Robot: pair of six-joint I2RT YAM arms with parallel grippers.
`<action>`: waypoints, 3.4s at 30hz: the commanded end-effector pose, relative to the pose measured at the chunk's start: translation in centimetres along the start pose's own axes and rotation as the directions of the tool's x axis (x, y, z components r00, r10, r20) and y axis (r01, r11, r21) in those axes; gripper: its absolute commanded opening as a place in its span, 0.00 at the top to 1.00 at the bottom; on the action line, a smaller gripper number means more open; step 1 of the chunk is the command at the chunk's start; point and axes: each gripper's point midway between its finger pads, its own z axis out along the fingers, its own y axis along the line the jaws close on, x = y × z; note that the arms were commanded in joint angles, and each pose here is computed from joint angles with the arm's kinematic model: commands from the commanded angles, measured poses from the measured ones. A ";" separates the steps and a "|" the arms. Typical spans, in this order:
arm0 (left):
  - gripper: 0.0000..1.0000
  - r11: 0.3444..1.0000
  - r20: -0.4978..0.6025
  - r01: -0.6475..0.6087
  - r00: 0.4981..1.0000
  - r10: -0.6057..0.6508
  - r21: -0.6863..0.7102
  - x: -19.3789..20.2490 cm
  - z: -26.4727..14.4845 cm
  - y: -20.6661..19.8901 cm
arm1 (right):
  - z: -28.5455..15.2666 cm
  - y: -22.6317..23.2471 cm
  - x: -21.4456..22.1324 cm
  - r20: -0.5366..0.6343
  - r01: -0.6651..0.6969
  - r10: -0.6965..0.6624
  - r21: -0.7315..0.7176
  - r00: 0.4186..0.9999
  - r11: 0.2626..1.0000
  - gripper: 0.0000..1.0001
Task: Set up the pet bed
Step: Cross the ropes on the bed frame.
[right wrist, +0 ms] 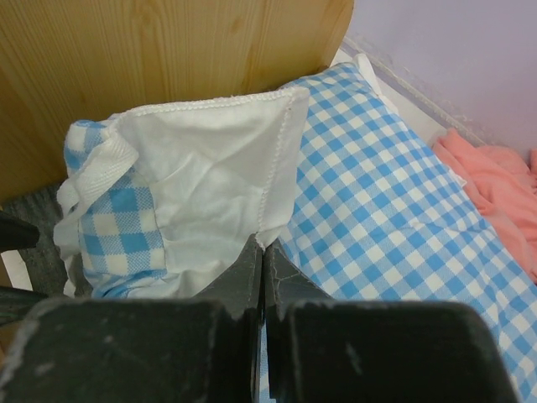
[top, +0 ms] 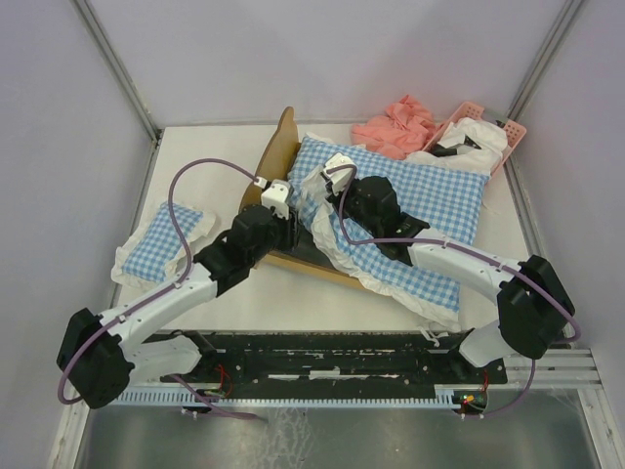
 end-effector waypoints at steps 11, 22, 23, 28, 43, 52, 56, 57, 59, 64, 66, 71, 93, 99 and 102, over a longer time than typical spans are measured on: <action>0.97 0.998 0.063 -0.050 0.997 0.052 -0.035 -2.3 0.9 0.4 | -0.7 -1.2 -2.7 0.097 -0.056 0.055 0.012 0.994 0.998 0.98; 0.97 0.999 -0.071 0.037 0.997 -0.039 -0.028 0.0 -4.9 0.9 | -0.3 0.8 -3.0 0.115 -0.073 0.083 -0.092 0.990 0.993 0.98; 0.97 0.998 -0.075 0.047 0.996 -0.050 -0.030 0.0 -5.4 0.9 | -0.4 1.0 -3.1 0.114 -0.071 0.083 -0.105 0.990 0.992 0.98; 0.97 0.996 -0.079 0.075 0.994 -0.078 -0.045 -0.4 -7.8 1.3 | -0.7 2.1 -3.8 0.129 -0.066 0.089 -0.175 0.988 0.982 0.98; 0.97 0.998 0.055 -0.009 0.998 0.006 0.055 -2.3 -9.5 0.6 | -1.2 2.6 -6.3 0.148 -0.089 0.125 -0.228 0.981 0.970 0.98; 0.97 0.979 0.136 -0.194 0.970 0.202 -0.070 -3.4 -3.5 2.2 | 0.6 -0.6 -3.6 0.085 -0.016 0.024 -0.090 0.996 0.996 0.98; 0.97 0.976 0.059 -0.203 0.976 0.208 -0.077 -1.1 -1.3 2.3 | 0.2 0.1 -3.2 0.091 -0.024 0.035 -0.121 0.995 0.992 0.98; 0.97 0.977 0.044 -0.196 0.979 0.200 -0.078 -0.5 -1.0 2.4 | 0.1 0.3 -3.0 0.091 -0.027 0.038 -0.128 0.995 0.991 0.98; 0.97 0.977 0.030 -0.192 0.980 0.195 -0.089 0.4 -0.7 2.7 | -0.2 0.4 -2.7 0.089 -0.029 0.041 -0.136 0.995 0.990 0.98; 0.97 0.980 -0.013 -0.164 0.987 0.163 -0.117 1.9 -0.7 3.3 | -0.3 0.9 -2.4 0.090 -0.035 0.049 -0.156 0.995 0.987 0.98; 0.97 0.979 -0.070 -0.158 0.986 0.150 -0.132 2.8 -0.9 3.7 | -0.2 1.0 -2.3 0.087 -0.038 0.052 -0.163 0.995 0.986 0.98; 0.97 0.980 -0.074 -0.124 0.991 0.113 -0.153 4.7 -1.1 4.3 | 0.3 1.6 -1.8 0.078 -0.049 0.064 -0.184 0.995 0.982 0.98; 0.69 0.990 0.012 0.071 0.997 -0.070 -0.123 2.7 -3.3 3.2 | 0.7 4.3 -1.6 0.035 -0.085 0.102 -0.325 0.994 0.942 0.98; 0.68 0.987 0.100 0.155 0.982 -0.159 0.044 0.8 -3.3 0.2 | 0.9 4.3 -1.6 0.030 -0.094 0.110 -0.325 0.994 0.941 0.98; 0.68 0.983 0.123 0.173 0.976 -0.180 0.068 1.0 -2.6 -0.2 | 1.0 4.3 -1.6 0.031 -0.095 0.111 -0.323 0.993 0.942 0.98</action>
